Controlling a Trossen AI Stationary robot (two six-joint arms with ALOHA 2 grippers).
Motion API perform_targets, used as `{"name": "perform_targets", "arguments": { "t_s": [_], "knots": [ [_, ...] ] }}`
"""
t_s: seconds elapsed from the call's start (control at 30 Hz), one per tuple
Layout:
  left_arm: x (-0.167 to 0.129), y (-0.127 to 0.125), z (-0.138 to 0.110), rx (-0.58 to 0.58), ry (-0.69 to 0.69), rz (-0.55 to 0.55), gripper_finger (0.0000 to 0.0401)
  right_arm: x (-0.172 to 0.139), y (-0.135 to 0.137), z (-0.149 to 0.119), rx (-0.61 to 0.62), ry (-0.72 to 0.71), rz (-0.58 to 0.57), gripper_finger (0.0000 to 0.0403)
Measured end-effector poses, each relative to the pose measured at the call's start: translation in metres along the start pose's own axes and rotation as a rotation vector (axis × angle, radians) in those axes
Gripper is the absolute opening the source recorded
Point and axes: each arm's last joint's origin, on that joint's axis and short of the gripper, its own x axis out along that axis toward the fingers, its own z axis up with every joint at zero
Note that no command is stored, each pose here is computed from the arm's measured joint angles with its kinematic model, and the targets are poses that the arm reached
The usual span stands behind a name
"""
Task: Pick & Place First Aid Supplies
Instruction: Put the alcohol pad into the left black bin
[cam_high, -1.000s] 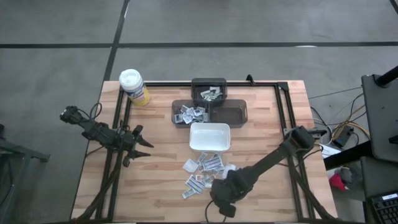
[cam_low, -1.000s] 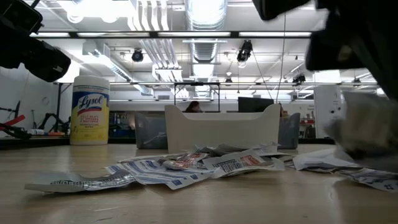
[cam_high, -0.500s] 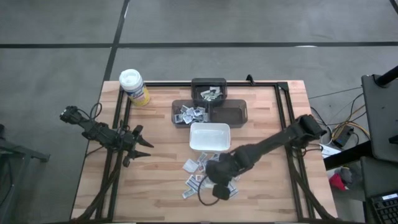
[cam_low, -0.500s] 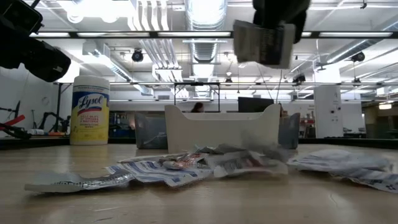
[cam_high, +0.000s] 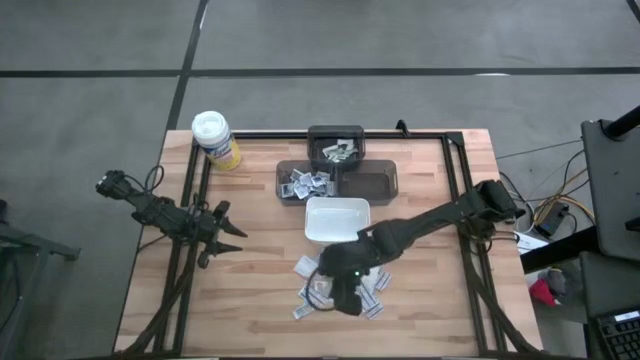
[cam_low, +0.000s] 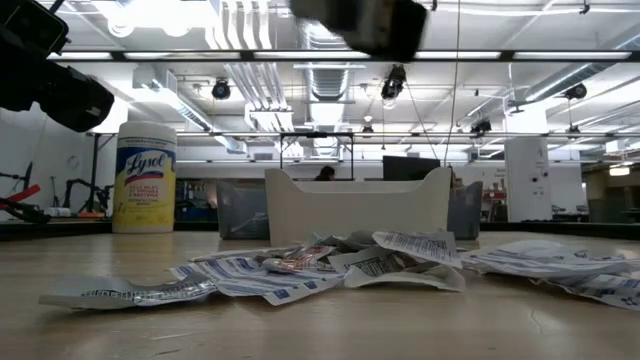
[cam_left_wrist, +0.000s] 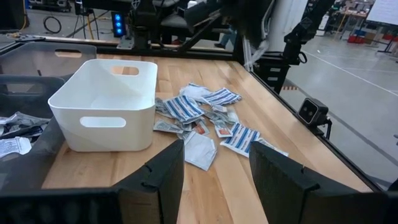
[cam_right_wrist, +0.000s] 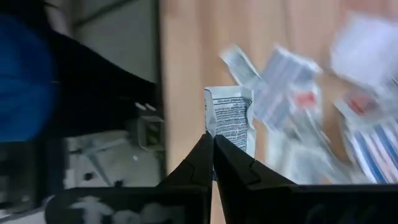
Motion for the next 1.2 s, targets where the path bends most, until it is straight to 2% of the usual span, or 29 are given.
{"name": "perform_targets", "arguments": {
  "t_s": [0.13,0.23,0.4,0.57,0.73,0.9,1.07,1.2],
  "knots": [
    [0.0,0.0,0.0,0.001,0.0,0.0,0.0177,-0.006,0.0,0.021,-0.073,-0.108,0.16,0.0008],
    [0.0,0.0,0.0,0.002,0.0,0.0,0.0177,-0.013,-0.004,0.037,-0.116,-0.209,0.218,0.0008],
    [0.0,0.0,0.0,0.002,0.0,0.0,0.0177,-0.028,-0.022,0.06,-0.152,-0.348,0.233,0.0008],
    [0.0,0.0,0.0,0.002,0.0,0.0,0.0177,-0.044,-0.046,0.079,-0.19,-0.449,0.2,0.0008],
    [0.0,0.0,0.0,0.002,0.0,0.0,0.0177,-0.058,-0.075,0.092,-0.205,-0.54,0.057,0.0008],
    [0.0,0.0,0.0,0.002,-0.002,0.007,0.0177,-0.07,-0.1,0.1,-0.224,-0.613,-0.146,0.0008],
    [0.0,0.001,0.0,0.002,-0.006,0.03,0.0177,-0.078,-0.119,0.103,-0.253,-0.649,-0.415,0.0008],
    [0.0,0.001,0.0,0.002,-0.007,0.036,0.0177,-0.081,-0.128,0.101,-0.296,-0.624,-0.647,0.0008]
  ]
}}
